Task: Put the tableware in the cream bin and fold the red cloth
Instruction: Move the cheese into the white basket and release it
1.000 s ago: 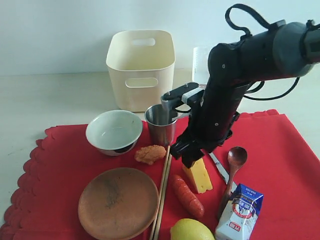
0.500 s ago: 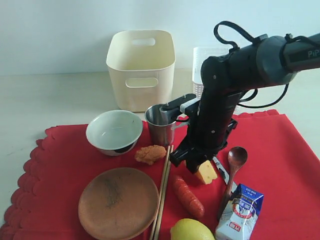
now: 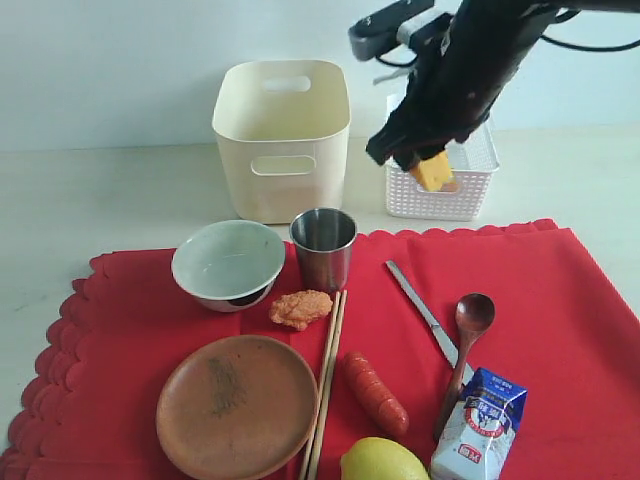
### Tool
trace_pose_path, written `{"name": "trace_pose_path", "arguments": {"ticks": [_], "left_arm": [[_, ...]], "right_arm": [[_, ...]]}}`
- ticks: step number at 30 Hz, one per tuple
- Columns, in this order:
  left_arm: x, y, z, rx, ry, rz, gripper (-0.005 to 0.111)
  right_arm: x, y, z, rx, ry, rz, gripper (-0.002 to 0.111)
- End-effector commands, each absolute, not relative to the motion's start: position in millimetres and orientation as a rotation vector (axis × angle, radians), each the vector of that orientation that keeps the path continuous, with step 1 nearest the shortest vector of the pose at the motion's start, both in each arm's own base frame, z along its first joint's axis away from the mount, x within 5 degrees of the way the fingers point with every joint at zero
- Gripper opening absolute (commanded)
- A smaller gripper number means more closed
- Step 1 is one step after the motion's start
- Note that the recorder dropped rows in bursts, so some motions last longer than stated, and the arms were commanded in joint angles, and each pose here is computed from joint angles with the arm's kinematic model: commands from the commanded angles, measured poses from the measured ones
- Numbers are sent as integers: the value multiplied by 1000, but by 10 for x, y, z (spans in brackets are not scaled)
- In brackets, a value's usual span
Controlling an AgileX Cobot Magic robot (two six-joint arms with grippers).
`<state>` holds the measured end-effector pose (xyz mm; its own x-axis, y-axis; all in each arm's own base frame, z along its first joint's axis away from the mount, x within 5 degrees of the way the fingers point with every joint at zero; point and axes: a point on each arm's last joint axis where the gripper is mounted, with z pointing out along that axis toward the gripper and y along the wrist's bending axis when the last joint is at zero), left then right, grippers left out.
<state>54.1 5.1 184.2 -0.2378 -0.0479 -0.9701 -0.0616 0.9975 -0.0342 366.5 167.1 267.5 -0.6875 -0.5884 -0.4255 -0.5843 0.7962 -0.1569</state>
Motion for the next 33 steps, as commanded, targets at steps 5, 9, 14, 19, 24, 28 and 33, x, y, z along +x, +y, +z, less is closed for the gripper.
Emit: {"name": "trace_pose_path", "arguments": {"ticks": [5, 9, 14, 19, 24, 28, 33], "left_arm": [[539, 52, 1844, -85, 1800, 10, 45], [539, 52, 1844, -85, 1800, 10, 45], [539, 52, 1844, -85, 1800, 10, 45], [539, 52, 1844, -85, 1800, 10, 45], [539, 52, 1844, -85, 1800, 10, 45], [539, 52, 1844, -85, 1800, 10, 45], [539, 52, 1844, -85, 1800, 10, 45]], "right_arm": [[4515, 1174, 2888, -579, 2307, -50, 0], [4941, 1115, 2440, -504, 2356, -4, 0], [5181, 1192, 2054, -451, 2404, 88, 0], [5281, 1218, 1748, -460, 2462, 93, 0], [5303, 1225, 1578, -465, 2497, 95, 0], [5300, 1227, 1521, -466, 2514, 99, 2], [5290, 1225, 1482, -470, 2534, 99, 20]]}}
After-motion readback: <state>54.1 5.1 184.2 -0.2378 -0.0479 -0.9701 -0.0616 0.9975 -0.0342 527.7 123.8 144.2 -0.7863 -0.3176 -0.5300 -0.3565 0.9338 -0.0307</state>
